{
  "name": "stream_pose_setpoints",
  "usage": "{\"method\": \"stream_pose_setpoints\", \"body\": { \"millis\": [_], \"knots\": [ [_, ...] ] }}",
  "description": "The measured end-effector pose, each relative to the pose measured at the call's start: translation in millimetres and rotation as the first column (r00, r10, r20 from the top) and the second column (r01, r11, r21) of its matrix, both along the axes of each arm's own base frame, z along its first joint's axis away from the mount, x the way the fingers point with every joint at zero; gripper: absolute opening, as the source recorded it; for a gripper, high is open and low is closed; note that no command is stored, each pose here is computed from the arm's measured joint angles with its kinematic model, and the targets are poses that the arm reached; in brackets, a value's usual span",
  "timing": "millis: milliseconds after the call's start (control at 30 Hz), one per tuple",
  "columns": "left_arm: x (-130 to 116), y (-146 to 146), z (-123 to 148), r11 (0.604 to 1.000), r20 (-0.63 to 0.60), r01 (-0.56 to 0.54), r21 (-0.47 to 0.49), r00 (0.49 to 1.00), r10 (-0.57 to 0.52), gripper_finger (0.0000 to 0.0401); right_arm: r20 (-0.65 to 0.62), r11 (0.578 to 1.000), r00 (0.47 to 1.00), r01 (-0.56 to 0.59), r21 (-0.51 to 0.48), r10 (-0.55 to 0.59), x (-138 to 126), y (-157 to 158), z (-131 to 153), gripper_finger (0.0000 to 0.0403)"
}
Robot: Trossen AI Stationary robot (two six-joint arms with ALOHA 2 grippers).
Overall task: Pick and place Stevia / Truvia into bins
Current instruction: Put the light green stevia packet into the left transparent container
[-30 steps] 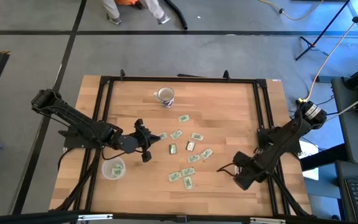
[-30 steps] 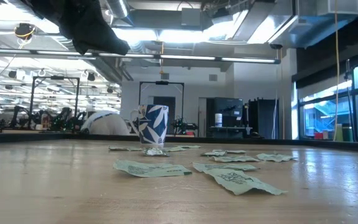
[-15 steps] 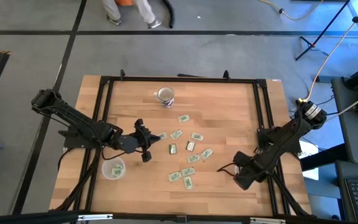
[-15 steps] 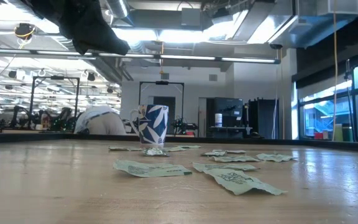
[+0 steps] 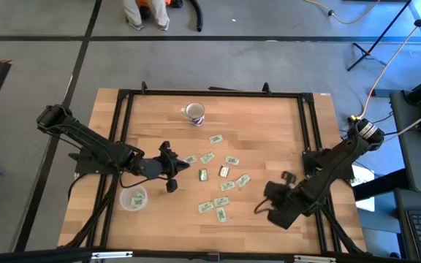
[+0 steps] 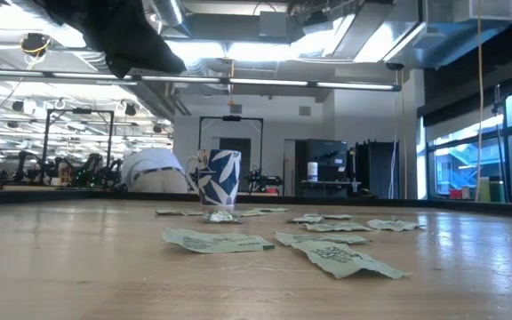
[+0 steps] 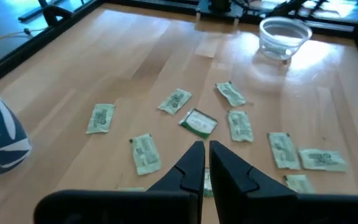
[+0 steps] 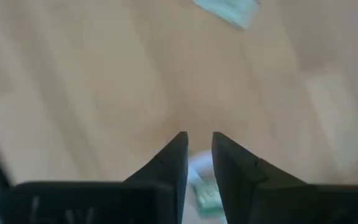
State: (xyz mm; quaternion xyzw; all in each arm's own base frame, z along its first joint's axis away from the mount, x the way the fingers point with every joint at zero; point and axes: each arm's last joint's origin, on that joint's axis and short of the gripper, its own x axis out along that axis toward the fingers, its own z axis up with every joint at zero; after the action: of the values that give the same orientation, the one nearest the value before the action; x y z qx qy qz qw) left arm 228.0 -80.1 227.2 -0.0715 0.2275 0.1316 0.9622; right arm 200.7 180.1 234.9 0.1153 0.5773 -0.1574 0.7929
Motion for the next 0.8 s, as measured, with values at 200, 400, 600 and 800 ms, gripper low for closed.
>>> {"method": "stream_pose_setpoints", "body": {
  "millis": [200,400,600,800],
  "knots": [
    [4.5,5.8,1.8,0.998,0.012,0.034,-0.052,0.999,-0.034,0.0017,0.199,0.96,0.941,-0.281,0.008,0.273,31.1,0.0,-4.8,0.0076],
    [7.4,13.1,1.1,0.995,-0.015,0.093,-0.043,0.996,-0.094,0.0018,0.222,0.931,0.904,-0.361,-0.061,0.365,45.0,-14.3,-10.1,0.0076],
    [17.5,24.4,-10.9,0.987,-0.097,0.16,0.01,0.983,-0.158,0.0045,0.237,0.908,0.877,-0.403,-0.116,0.419,56.1,-29.5,-17.3,0.0076],
    [24.9,44.6,-34.8,0.997,-0.243,0.07,0.017,0.968,-0.064,0.0073,0.278,0.891,0.847,-0.433,-0.134,0.453,62.1,-46.5,-22.2,0.0076]
  ]
}}
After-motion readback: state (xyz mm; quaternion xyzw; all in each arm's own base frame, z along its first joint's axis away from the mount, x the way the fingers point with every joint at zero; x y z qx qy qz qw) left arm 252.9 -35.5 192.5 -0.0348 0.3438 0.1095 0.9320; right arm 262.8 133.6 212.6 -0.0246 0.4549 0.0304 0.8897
